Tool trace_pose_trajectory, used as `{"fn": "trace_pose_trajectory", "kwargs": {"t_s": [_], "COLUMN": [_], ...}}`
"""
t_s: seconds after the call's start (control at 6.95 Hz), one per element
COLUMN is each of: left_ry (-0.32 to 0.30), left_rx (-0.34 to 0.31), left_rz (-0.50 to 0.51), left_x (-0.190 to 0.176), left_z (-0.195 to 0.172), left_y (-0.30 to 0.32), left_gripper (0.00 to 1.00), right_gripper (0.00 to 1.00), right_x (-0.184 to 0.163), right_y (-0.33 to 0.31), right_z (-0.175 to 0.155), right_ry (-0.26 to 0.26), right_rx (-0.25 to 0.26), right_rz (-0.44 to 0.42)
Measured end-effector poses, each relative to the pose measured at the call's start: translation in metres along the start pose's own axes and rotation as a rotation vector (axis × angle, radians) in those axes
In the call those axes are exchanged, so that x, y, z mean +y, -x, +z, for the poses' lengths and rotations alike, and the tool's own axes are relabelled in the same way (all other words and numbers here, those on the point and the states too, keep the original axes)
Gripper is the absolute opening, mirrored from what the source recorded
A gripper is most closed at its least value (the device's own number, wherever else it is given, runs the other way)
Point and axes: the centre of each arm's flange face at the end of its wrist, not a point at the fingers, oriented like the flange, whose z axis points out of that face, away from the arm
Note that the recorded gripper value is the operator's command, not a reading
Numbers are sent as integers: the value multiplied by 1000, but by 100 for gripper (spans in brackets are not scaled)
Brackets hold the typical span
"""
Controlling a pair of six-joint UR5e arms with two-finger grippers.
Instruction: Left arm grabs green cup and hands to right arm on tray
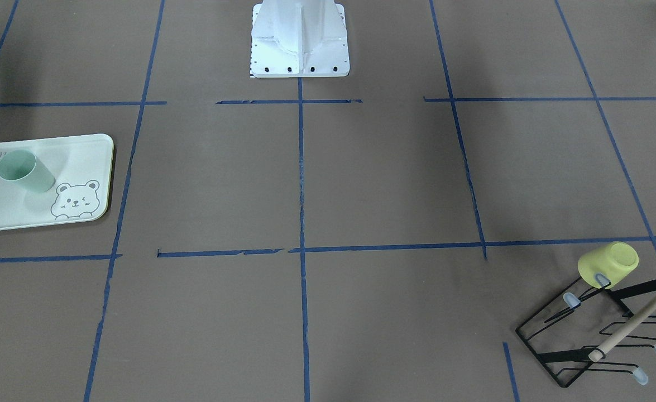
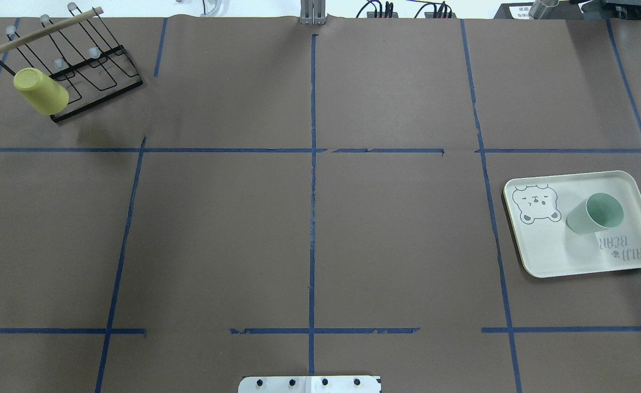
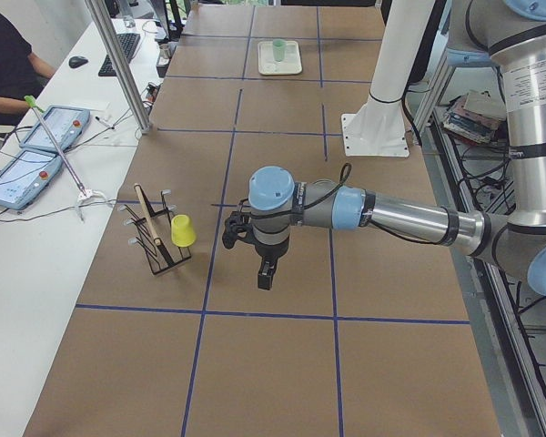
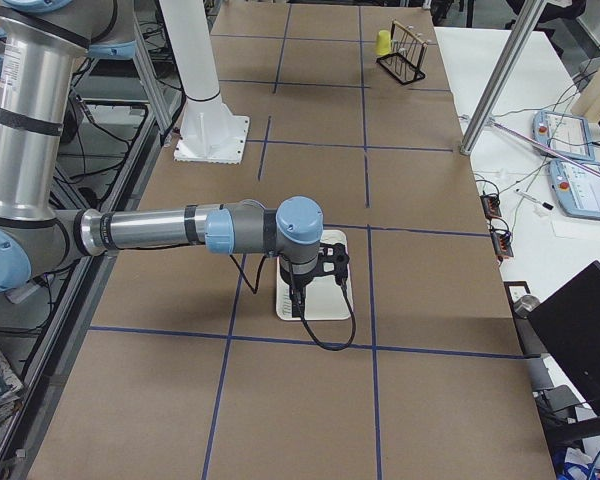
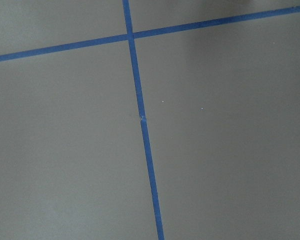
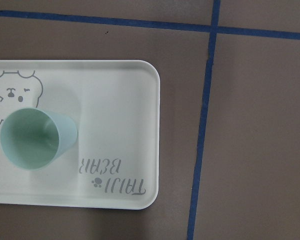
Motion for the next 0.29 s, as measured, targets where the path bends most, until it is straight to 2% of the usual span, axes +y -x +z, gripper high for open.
{"fn": "trace_pose_trajectory", "kwargs": {"t_s": [0.29], "left_ry": [-12], "left_rx": [0], "left_rz": [13], "left_x": [-1], "left_z": [-2], "left_y": [-3], "left_gripper": [100], "right_gripper": [100], "right_x": [-1], "right_y": [1], "right_z": [0], "right_ry": [-1], "right_rx": [-6], "right_rz": [3]}}
